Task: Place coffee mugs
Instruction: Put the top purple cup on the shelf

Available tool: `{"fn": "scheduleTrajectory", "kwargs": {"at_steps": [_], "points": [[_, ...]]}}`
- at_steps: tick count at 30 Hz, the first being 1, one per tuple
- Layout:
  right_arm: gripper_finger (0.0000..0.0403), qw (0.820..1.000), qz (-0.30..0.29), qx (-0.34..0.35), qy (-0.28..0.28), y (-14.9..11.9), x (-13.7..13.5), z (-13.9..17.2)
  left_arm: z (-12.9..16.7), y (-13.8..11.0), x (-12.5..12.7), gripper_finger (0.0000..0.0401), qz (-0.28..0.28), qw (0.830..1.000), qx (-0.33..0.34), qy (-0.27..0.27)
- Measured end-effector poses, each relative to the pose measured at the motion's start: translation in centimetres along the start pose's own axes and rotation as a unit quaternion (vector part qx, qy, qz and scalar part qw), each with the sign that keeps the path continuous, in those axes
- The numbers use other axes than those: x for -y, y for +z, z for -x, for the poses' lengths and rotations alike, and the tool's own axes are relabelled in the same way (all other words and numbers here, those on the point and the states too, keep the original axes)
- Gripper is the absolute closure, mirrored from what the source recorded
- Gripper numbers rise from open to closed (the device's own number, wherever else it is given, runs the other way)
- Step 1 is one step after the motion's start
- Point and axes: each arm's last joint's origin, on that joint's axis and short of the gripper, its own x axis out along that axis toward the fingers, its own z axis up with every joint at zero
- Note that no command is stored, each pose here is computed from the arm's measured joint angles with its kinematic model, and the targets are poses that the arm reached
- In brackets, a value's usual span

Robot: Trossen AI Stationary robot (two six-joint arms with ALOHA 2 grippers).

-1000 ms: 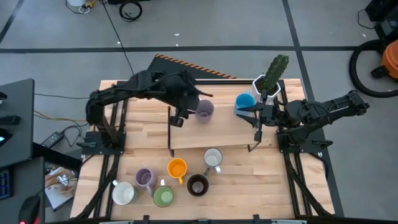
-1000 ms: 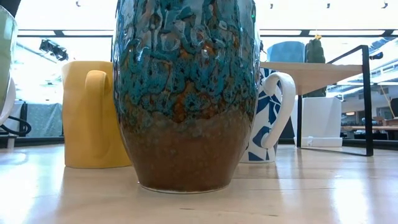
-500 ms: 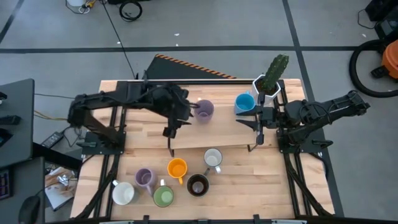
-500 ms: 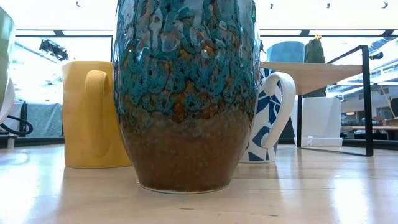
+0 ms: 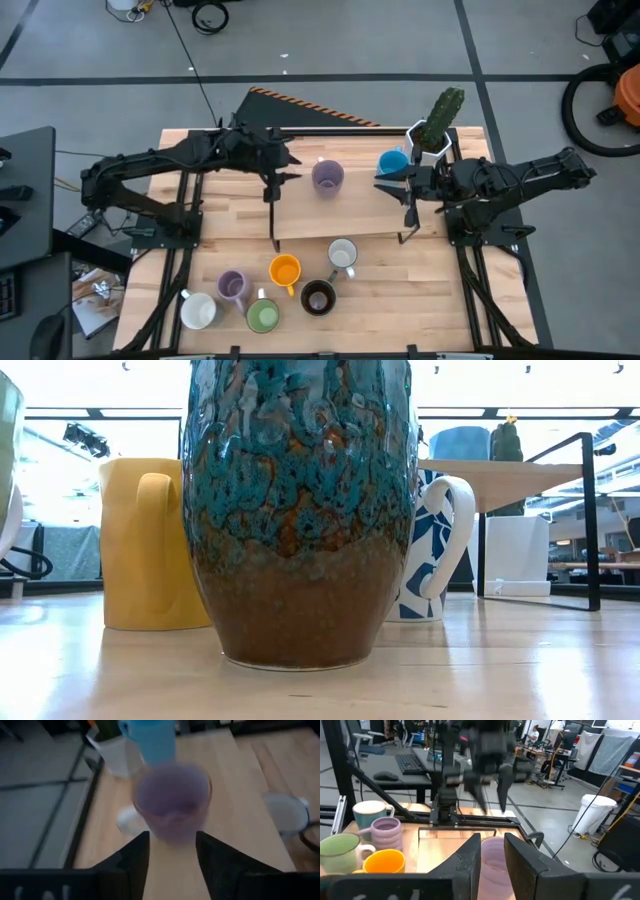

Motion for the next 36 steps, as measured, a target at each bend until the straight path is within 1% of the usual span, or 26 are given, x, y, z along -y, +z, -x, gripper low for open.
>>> {"fn": "scheduleTrajectory", "kwargs": {"at_steps": [3,6,9,11,14,16,19,21,24,27,31,33,36], "points": [[0.0312,1.000,-0.001,0.002,0.000,0.0,0.0,0.0,-0.7,-1.2,-0.2,0.0199,0.009,1.000,-0.018,-0.015],[0.0312,1.000,0.000,0.001,0.001,0.0,0.0,0.0,-1.1,-1.9,-0.4,0.0164,0.019,0.999,-0.027,-0.016],[0.0312,1.000,0.000,0.001,0.001,0.0,0.0,0.0,-1.5,-2.1,-0.7,0.0129,0.031,0.999,-0.033,-0.013],[0.0312,1.000,0.000,0.001,0.001,0.0,0.0,0.0,-2.2,-2.3,-0.7,0.0109,0.039,0.998,-0.041,-0.022],[0.0312,1.000,0.001,0.000,0.007,0.0,0.0,0.0,-3.2,-2.7,-0.6,0.0091,0.040,0.997,-0.055,-0.029],[0.0312,1.000,0.001,0.001,0.014,0.0,-0.1,0.0,-3.7,-2.8,-0.6,0.0089,0.040,0.997,-0.062,-0.026],[0.0312,1.000,0.001,0.001,0.014,0.0,-0.1,0.0,-3.9,-3.0,-0.8,0.0088,0.042,0.996,-0.074,0.005],[0.0312,1.000,0.002,0.000,0.014,0.0,-0.1,0.0,-3.9,-2.9,-0.8,0.0087,0.043,0.997,-0.071,0.004],[0.0312,1.000,0.002,0.001,0.014,0.0,-0.1,0.0,-3.9,-2.6,-0.8,0.0088,0.037,0.998,-0.049,-0.011],[0.0312,1.000,0.002,0.000,0.014,0.0,-0.1,0.0,-4.0,-2.5,-0.8,0.0094,0.024,1.000,-0.012,-0.010],[0.0312,1.000,0.002,0.000,0.014,0.0,-0.1,0.0,-5.1,-4.5,-0.3,0.0105,0.009,1.000,0.002,-0.007],[0.0312,1.000,0.001,0.000,0.015,0.0,-0.1,0.0,-5.0,-5.0,-0.2,0.0107,0.004,0.999,0.032,0.004],[0.0312,1.000,0.001,0.000,0.014,0.0,-0.1,0.0,-4.5,-5.9,-0.3,0.0108,0.009,0.999,0.047,0.012]]}}
